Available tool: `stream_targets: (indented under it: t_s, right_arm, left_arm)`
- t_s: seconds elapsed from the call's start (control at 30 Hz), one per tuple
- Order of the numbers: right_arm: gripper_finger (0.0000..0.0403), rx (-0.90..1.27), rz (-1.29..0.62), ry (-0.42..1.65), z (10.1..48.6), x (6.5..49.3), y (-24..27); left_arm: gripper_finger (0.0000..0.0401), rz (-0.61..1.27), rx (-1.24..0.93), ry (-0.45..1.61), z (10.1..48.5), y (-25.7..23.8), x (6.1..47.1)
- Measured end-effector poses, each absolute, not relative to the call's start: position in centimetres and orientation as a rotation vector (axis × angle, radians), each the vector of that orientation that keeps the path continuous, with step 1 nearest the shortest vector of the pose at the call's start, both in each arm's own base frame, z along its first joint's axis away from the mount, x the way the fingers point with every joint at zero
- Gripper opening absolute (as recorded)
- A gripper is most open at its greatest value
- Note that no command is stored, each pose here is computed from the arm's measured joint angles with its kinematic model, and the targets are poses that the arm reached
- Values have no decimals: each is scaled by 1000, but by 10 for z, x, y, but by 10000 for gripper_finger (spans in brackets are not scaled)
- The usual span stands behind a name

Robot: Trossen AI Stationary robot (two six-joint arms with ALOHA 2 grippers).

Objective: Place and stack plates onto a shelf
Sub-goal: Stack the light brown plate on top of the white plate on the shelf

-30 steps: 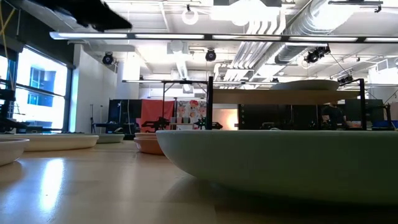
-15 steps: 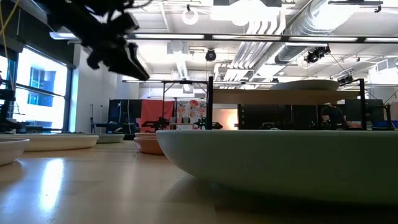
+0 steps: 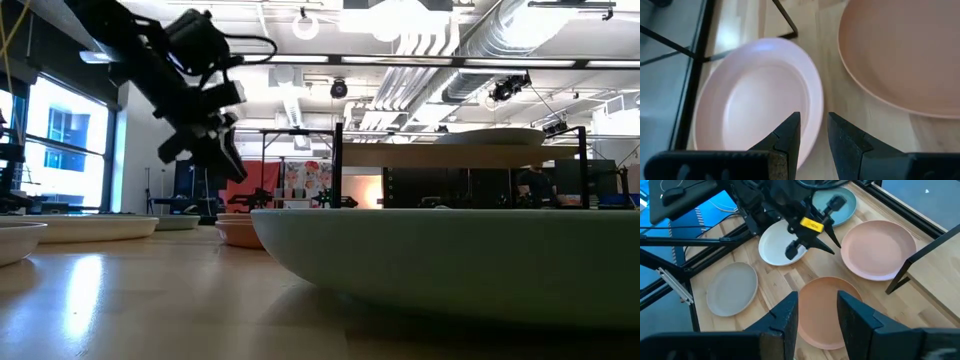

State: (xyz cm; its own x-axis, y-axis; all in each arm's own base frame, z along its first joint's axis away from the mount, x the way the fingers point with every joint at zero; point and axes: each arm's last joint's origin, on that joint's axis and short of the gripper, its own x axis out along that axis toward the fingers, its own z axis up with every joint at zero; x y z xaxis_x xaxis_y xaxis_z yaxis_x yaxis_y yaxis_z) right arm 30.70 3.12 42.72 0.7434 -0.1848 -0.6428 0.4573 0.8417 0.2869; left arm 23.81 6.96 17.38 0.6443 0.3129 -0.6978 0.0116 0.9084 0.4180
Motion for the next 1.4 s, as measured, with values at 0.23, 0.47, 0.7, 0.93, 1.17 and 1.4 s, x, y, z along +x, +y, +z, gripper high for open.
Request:
stream_targets:
  t_s: [0.23,0.47,0.7,0.93,1.17,1.4]
  right_arm:
    - [113,450,-366,646,427,307,31]
    - [113,449,-367,651,427,306,31]
    - [113,448,-368,653,426,306,31]
    - [113,444,-367,654,426,306,31]
    - [113,444,-367,654,426,306,31]
    - [113,448,-368,654,426,306,31]
  left_arm:
    - [86,142,442,930,154,73,245]
    - [86,168,465,985,139,76,250]
    - [86,197,475,1027,129,83,250]
    - [86,159,482,1052,121,90,249]
    - [77,145,499,1045,121,90,250]
    - [11,121,500,1037,121,89,251]
